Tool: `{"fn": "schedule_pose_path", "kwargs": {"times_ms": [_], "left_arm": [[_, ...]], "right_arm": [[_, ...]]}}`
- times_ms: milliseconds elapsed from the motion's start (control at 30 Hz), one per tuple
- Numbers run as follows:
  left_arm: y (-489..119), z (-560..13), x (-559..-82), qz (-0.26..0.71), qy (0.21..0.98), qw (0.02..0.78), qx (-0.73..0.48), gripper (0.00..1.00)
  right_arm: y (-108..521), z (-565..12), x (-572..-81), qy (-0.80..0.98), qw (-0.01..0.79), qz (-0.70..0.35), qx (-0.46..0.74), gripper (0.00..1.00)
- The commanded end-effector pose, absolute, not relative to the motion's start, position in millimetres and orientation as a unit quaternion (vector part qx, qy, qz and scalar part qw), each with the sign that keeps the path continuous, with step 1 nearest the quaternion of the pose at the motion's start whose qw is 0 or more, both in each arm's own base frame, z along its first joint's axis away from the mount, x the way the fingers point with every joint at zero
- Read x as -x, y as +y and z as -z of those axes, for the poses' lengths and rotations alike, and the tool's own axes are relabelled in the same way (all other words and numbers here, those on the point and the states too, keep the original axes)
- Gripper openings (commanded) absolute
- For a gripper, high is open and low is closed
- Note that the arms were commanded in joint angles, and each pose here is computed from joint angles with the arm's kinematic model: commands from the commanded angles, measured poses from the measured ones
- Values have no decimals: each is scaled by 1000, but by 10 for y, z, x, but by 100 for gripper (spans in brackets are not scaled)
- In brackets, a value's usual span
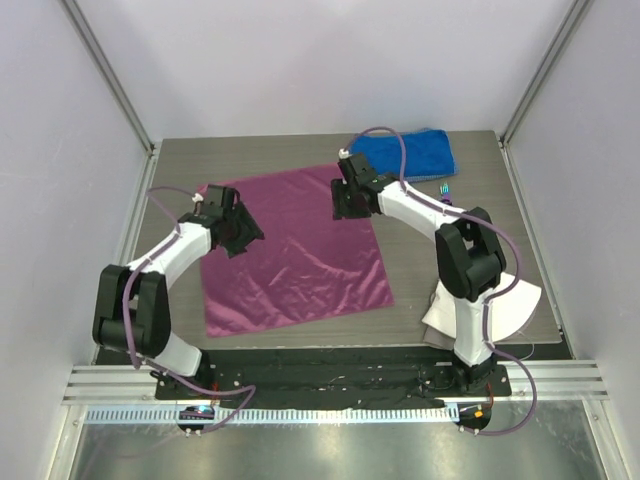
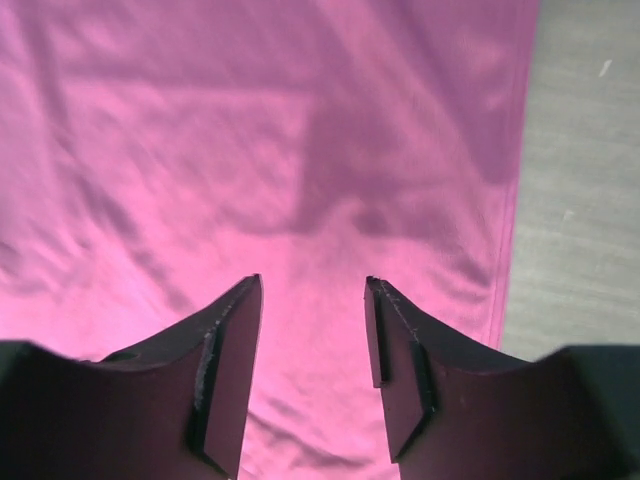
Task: Fold the napkin into a case and place the utensils inside
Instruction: Smooth out the napkin at the center of the board.
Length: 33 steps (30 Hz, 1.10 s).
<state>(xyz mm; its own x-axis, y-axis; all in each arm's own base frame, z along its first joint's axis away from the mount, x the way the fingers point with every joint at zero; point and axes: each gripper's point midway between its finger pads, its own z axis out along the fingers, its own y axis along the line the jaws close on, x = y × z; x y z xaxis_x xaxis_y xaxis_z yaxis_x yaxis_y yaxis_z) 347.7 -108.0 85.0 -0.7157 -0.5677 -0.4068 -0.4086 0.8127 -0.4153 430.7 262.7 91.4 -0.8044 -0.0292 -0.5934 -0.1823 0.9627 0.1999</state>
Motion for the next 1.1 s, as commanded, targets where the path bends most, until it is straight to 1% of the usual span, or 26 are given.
{"fn": "schedule_pose_path", "kwargs": {"times_ms": [0,33,67,133,200,267,367,533,633,667,733,767,867,900,933,1000,1067], "left_arm": [[-1079,-718,-3475,181,913,229,285,63],[-1083,-707,-3502,185,909,231,293,63],[-1077,-666,-3479,183,910,228,295,63],[-1073,-644,-3458,184,908,229,298,62],[-1052,-508,-3324,179,908,219,310,62],[-1034,-459,-3295,181,902,227,319,62],[-1005,-305,-3208,171,905,216,325,62],[-982,-234,-3275,167,900,224,333,62],[-943,-250,-3399,165,896,233,339,63],[-882,-237,-3437,161,895,232,346,63],[-843,-185,-3479,156,897,220,350,63],[-819,-240,-3567,159,894,225,353,63],[-692,-373,-3692,142,890,243,359,63],[-667,-434,-3704,137,890,250,357,63],[-649,-535,-3686,134,890,256,353,64],[-634,-671,-3639,133,890,262,349,65],[-588,-867,-3515,127,885,276,354,65]], "right_arm": [[2641,-993,-4435,931,333,-119,86,56],[2659,-828,-4471,937,320,-111,91,57],[2693,-871,-4536,936,322,-110,94,57],[2731,-661,-4554,942,302,-108,96,57],[2773,-592,-4562,943,296,-113,99,57],[2743,-511,-4605,945,298,-99,94,57],[2727,-432,-4647,945,300,-89,98,57],[2711,-329,-4769,941,314,-72,103,60],[2734,-251,-4879,941,316,-62,104,61],[2761,-301,-4953,938,325,-63,106,61],[2763,-224,-5030,938,325,-54,109,62],[2802,-319,-5122,933,337,-54,115,63],[2810,-257,-5224,934,333,-40,124,65],[2845,-439,-5345,927,351,-43,124,65],[2834,-465,-5380,927,353,-34,120,67],[2853,-704,-5407,925,363,-40,105,70],[2908,-1005,-5340,921,373,-62,94,80]]}}
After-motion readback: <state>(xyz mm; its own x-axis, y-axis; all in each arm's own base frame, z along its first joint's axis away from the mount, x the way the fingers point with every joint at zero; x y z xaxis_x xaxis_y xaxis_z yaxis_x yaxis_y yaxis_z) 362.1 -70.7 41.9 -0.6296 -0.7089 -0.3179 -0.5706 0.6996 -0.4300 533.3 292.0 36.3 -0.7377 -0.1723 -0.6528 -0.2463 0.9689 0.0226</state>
